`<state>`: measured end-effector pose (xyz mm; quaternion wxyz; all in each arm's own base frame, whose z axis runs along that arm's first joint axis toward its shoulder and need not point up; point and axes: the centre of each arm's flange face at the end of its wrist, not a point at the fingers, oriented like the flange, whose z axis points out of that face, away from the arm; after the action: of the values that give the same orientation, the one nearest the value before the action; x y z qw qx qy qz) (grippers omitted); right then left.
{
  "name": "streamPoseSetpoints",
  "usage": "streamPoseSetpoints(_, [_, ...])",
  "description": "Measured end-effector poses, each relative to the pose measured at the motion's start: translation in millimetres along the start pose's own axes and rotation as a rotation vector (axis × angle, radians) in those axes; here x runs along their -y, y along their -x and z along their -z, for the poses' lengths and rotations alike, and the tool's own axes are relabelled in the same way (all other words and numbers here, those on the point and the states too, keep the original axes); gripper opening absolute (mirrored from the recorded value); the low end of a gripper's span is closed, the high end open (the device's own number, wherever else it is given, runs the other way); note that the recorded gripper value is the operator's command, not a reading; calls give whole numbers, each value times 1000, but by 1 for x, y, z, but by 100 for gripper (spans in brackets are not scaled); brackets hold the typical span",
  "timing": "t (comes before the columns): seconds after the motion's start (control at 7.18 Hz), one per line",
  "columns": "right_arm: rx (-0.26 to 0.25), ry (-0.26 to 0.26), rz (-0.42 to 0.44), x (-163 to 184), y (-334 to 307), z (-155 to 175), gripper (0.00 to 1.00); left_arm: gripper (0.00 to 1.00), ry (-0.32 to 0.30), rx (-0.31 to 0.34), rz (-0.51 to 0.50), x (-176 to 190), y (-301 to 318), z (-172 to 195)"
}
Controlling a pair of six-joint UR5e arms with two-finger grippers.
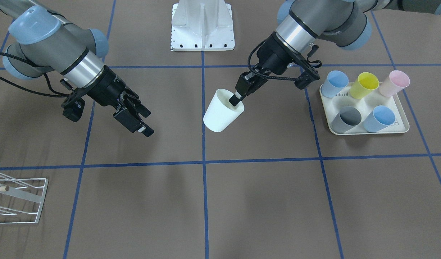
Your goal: Transfer IKEA cup to right arm and place on rack
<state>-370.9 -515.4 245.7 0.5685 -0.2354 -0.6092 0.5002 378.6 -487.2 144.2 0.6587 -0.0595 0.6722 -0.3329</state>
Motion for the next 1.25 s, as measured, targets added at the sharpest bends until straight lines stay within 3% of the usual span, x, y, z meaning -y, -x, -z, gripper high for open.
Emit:
streamPoseSetpoints(0.42, [77,57,-169,-22,-6,-7,99,0,-22,-35,11,-14,-6,-11])
streamPoseSetpoints(1.25, [106,87,-213,-49,-5,-16,99,0,26,-26,8,-45,-5,-27])
